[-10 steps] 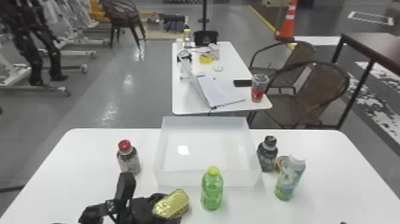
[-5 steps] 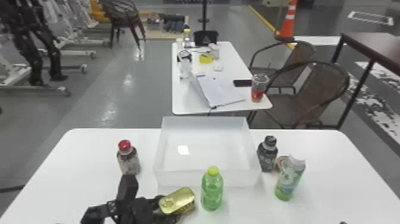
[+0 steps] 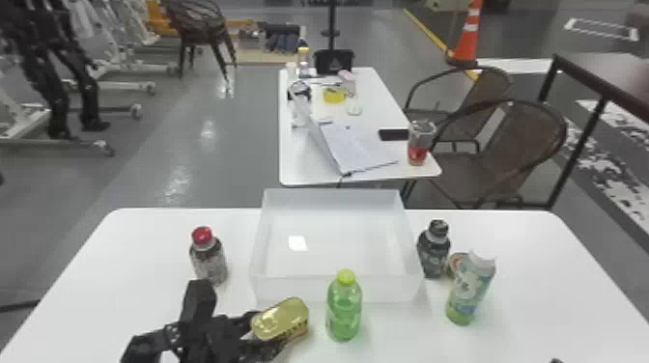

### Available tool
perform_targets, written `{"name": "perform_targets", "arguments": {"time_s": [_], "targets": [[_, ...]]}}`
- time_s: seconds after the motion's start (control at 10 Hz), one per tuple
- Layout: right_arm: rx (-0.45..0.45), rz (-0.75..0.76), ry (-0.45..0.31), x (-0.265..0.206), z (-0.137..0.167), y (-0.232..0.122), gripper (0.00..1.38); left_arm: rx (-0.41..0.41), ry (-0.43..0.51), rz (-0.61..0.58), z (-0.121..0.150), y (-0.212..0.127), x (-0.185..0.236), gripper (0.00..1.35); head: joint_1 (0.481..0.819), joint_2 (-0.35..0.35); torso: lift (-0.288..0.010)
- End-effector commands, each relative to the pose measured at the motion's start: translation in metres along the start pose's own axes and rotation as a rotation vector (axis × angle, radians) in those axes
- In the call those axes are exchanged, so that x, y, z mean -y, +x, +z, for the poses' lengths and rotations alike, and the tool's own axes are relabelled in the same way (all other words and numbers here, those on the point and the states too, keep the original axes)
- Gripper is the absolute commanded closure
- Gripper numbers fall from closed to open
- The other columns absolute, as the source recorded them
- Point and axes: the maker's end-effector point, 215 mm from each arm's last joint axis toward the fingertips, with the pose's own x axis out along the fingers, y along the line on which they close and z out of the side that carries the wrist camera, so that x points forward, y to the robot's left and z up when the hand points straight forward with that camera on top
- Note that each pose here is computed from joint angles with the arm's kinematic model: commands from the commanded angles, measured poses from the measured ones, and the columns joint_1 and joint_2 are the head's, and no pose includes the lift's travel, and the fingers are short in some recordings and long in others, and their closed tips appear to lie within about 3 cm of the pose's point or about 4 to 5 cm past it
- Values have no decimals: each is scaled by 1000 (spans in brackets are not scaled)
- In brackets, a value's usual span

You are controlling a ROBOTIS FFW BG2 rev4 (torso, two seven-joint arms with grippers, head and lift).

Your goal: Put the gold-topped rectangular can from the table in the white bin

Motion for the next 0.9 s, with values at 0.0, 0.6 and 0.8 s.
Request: {"name": "perform_targets", "arguments": {"time_s": [0.0, 0.6, 0.8], "targets": [[0, 0, 1, 0, 0, 0, 150, -22, -6, 55, 7, -22, -13, 1231, 549, 0, -100], [0, 3, 3, -1, -1, 0, 150, -15, 55, 211, 100, -63, -53, 1231, 549, 0, -100], [1, 8, 2, -2, -1, 3, 150, 11, 90, 218, 129, -60, -61, 1231, 549, 0, -100]]}}
